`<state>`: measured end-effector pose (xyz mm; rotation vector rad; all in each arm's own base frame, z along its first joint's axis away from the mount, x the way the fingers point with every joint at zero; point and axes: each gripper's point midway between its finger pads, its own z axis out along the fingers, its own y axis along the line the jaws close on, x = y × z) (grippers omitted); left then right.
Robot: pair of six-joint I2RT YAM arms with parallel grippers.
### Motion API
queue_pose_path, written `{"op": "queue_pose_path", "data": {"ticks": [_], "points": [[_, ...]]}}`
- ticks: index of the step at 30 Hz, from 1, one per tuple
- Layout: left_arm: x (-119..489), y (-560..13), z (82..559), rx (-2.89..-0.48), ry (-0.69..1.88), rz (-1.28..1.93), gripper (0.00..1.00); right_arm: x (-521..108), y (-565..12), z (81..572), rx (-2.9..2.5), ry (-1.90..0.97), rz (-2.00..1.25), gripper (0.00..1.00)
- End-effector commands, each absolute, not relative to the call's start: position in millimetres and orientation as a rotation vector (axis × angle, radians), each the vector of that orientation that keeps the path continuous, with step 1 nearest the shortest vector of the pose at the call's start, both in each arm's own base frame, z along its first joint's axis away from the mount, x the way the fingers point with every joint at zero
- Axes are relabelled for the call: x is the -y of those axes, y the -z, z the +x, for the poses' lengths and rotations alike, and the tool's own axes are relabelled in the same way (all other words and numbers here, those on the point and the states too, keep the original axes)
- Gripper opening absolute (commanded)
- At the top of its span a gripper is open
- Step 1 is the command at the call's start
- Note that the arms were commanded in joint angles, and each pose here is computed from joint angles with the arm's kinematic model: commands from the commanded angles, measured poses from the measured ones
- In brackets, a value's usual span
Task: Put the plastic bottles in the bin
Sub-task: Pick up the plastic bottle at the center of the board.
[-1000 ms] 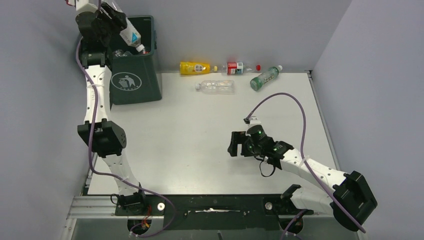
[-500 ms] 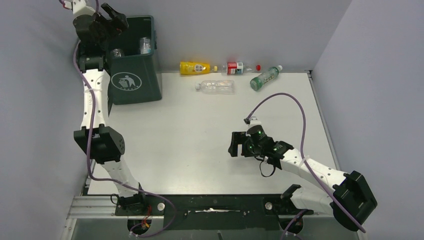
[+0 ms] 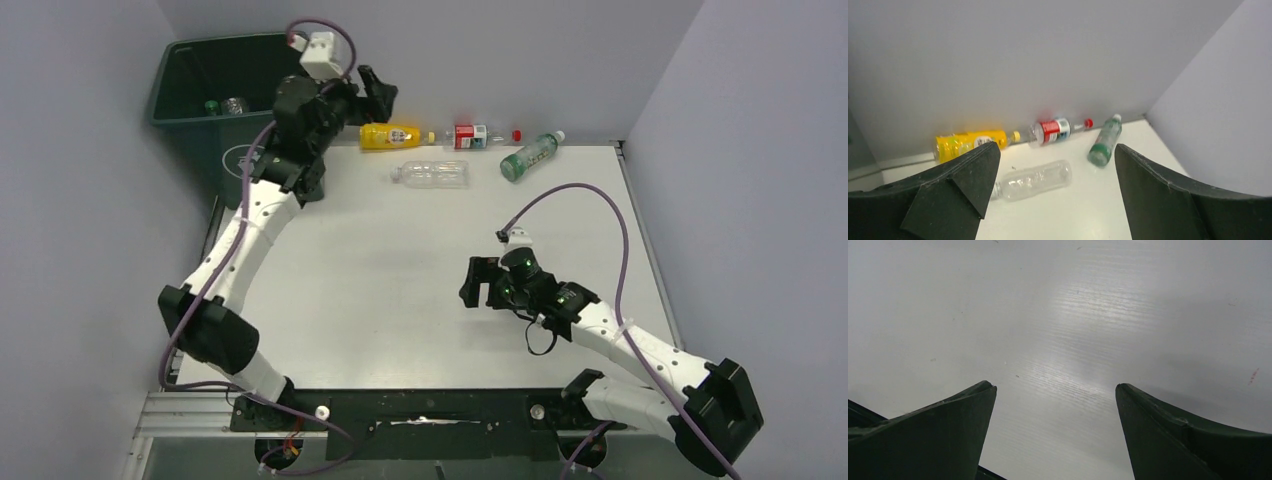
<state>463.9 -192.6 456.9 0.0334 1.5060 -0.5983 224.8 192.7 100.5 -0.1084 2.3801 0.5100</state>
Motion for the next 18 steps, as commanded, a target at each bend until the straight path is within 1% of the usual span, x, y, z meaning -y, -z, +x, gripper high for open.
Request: {"op": "queue_pose_path", "data": {"ticks": [1, 3, 6, 10, 18], "points": [[236, -391, 502, -1.614, 0.508, 0.158, 0.86, -194, -136, 233, -2.293, -0.541, -0.052, 0.95], [253, -357, 524, -1.676, 0.498, 0.199, 0.86, -191, -138, 230, -2.293, -0.545, -0.044, 0.95], [274, -321, 551, -1.728, 0.525, 0.247, 0.86, -187, -140, 226, -2.29, -0.546, -0.027, 0.95], [308, -278, 581, -1.76, 0.63, 0.272, 0.85, -184, -134, 218, -2.302, -0.563, 0.005, 0.95], [338, -248, 629, -1.695, 0.805, 0.227, 0.86, -182, -124, 204, -2.33, -0.598, 0.034, 0.95]]}}
